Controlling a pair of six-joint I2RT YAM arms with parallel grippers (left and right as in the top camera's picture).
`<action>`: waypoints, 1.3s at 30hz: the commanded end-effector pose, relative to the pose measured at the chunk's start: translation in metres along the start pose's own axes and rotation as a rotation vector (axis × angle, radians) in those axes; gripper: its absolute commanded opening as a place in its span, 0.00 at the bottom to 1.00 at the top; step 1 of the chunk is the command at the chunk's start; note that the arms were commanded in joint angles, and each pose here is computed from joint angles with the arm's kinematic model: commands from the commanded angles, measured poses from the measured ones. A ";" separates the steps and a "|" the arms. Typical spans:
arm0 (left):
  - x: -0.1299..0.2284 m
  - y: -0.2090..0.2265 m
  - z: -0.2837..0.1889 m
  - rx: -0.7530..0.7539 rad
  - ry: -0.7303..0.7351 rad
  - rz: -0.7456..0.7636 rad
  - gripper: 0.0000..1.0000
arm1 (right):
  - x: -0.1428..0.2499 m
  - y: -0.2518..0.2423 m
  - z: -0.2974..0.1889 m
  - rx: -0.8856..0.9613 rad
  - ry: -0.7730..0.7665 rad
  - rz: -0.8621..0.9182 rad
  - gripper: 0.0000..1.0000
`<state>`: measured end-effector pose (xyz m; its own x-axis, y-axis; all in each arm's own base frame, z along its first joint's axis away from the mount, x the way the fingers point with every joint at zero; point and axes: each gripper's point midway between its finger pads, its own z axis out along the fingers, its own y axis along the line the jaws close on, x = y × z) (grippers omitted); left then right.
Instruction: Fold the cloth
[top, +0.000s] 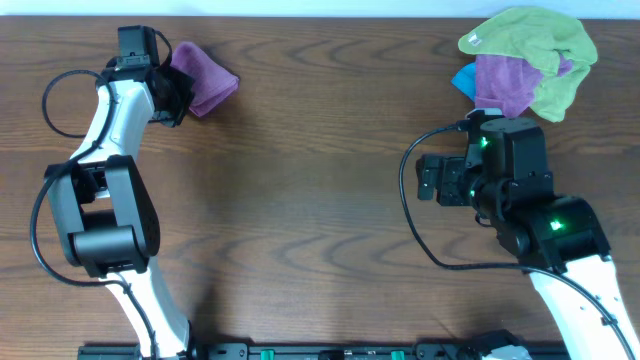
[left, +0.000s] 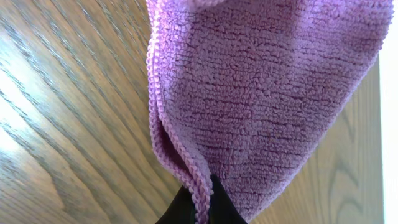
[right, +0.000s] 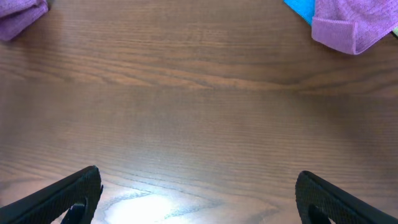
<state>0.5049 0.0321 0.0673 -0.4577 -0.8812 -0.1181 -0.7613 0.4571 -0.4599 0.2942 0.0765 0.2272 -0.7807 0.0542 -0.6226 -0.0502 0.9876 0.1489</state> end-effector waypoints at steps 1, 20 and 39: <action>-0.010 -0.003 -0.012 0.001 -0.044 0.039 0.06 | 0.000 -0.005 0.001 0.016 0.002 0.012 0.99; -0.009 -0.024 -0.055 0.074 -0.073 0.211 0.95 | 0.000 -0.005 0.001 0.016 0.002 0.012 0.99; 0.077 -0.017 -0.293 0.285 -0.159 0.734 0.95 | 0.000 -0.005 0.001 0.016 0.002 0.012 0.99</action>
<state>0.3664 -0.0065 0.3039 -0.7187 -0.4573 -0.5237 -0.2117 0.8614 -0.4617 0.2941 0.0765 0.2270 -0.7809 0.0541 -0.6223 -0.0502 0.9876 0.1488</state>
